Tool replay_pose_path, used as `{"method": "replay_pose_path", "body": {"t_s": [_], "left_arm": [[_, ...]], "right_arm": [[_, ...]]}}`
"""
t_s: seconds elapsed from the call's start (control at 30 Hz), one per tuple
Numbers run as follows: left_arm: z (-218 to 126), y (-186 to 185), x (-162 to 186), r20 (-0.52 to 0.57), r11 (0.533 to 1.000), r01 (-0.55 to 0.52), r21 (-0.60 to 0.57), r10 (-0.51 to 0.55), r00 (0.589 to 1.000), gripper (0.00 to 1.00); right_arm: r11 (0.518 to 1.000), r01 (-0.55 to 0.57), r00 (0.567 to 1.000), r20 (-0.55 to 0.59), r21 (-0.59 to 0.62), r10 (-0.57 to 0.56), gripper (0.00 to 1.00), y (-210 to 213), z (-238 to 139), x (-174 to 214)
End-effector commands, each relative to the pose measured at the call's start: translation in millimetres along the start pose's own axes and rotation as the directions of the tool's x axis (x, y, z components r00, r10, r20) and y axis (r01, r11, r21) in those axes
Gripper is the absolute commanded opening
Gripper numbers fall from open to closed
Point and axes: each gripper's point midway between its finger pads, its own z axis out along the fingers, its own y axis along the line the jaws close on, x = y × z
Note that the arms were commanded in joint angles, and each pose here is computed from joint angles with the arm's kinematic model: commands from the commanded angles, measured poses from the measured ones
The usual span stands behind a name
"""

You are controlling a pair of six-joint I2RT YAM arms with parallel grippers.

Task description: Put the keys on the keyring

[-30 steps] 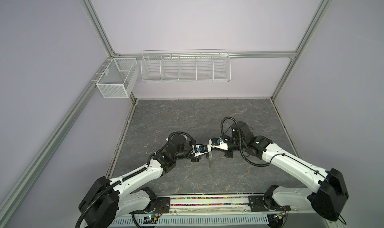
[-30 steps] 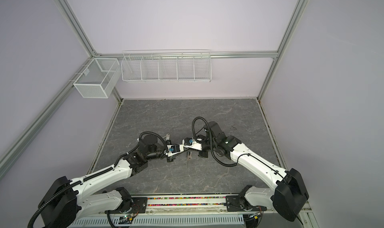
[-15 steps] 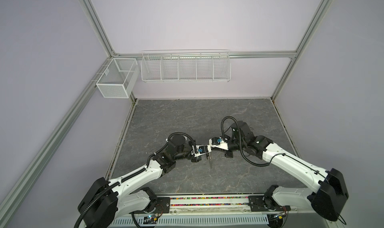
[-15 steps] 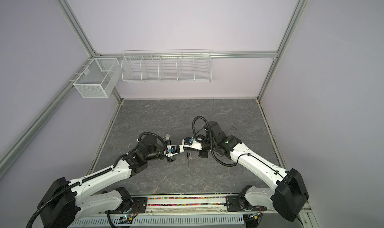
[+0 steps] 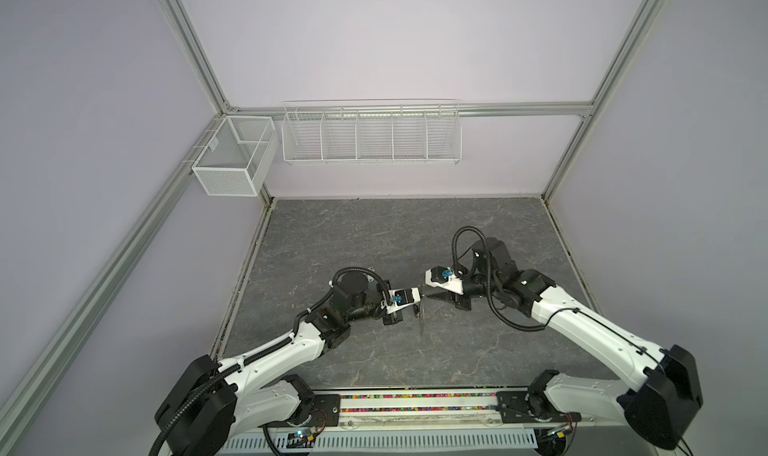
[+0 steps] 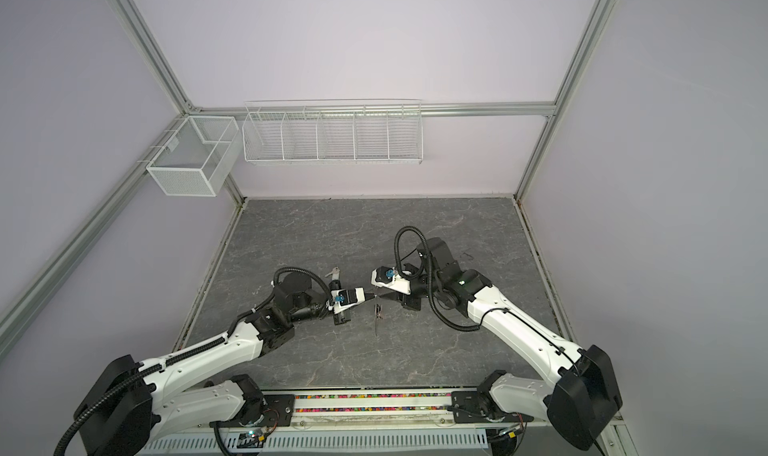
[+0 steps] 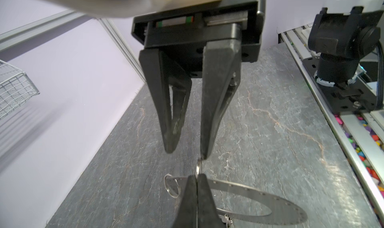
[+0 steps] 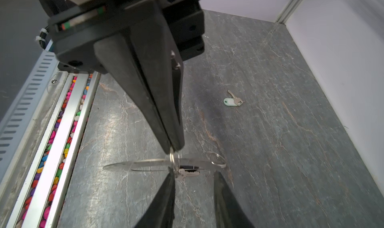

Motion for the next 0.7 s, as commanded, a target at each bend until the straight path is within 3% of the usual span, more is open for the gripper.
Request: {"method": "replay_pose_path", "body": {"t_s": [0.0, 0.43, 0.67], "left_arm": [[-6.1, 13.4, -29.0, 0.114, 0.998, 0.033, -0.048, -0.028, 0.993, 0.0], [-12.1, 34.4, -63.3, 0.287, 0.991, 0.11, -0.079, -0.084, 0.954, 0.0], [-10.4, 34.7, -69.3, 0.309, 0.992, 0.115, -0.055, -0.093, 0.946, 0.0]], "right_arm": [[1.0, -0.023, 0.997, 0.075, 0.009, 0.022, 0.34, 2.0, -14.2, -12.2], [0.991, -0.124, 0.977, 0.167, -0.06, 0.132, 0.3, 6.3, -18.8, -24.9], [0.986, -0.16, 0.961, 0.222, -0.054, 0.168, 0.29, -4.2, -19.0, -38.6]]}}
